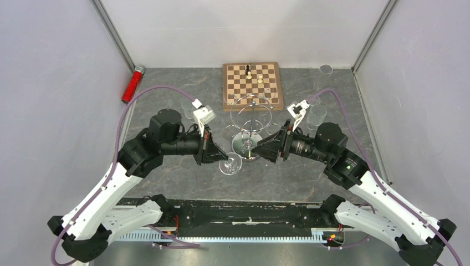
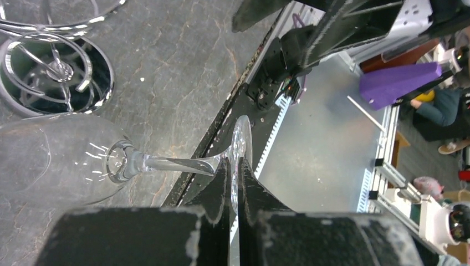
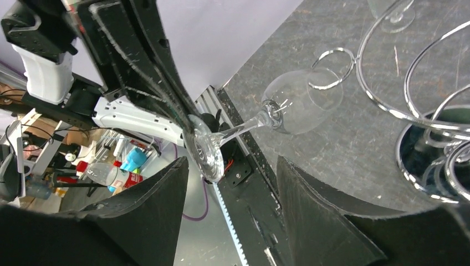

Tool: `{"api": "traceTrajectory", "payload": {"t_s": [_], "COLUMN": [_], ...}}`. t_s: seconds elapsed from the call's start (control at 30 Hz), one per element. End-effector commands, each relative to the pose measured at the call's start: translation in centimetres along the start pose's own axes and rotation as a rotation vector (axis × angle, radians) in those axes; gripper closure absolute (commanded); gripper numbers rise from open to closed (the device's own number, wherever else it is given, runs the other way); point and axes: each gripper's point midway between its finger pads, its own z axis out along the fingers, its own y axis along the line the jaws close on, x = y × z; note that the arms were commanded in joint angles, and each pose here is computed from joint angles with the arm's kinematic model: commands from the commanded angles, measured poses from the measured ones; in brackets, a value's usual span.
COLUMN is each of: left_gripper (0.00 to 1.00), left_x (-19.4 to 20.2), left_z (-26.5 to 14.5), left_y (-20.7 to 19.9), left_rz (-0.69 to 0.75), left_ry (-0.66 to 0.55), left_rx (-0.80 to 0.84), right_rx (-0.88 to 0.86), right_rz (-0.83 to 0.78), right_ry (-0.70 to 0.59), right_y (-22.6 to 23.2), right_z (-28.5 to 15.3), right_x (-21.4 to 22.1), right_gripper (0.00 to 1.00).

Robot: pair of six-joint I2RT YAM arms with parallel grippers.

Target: Take the wine glass off the wine glass rack

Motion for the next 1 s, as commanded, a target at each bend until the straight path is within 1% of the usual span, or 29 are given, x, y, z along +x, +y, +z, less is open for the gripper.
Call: {"api": "traceTrajectory", "payload": {"t_s": [0.0,0.17,0.47,0.67,0.97], "left_gripper": [0.98,0.98,0.98,0.98,0.98], "left_x": [-0.7,0.3,1.7,1.6,2.3], "left_z": [0.6,2.0,4.9,6.3,8.1], "left_y": [-0.7,-2.0,-3.5,-5.2,-7.9], "left_rz": [0.14,0.211,0.302,0.34,0.399], "left_ry": [-0.037,0.0,0.072,0.071,0.081], "left_rx": [-0.022,-0.032,-0.059,-0.044,-0.012], "right_rx": [0.072,0.104,0.145,0.169,0.155], "right_rz": [0.072,0.129,0.18,0.221,0.256], "right_ry": [0.02,0.039,0.085,0.15,0.211], "right_y": [-1.5,-2.3,-2.6,-3.6,-3.6], "right_z": [0.4,0.0,-1.0,-1.6,-2.2], "right_x": [1.5,2.9,4.2,6.6,8.5], "right_gripper": [0.37,0.37,0.35,0.35,0.34]}}
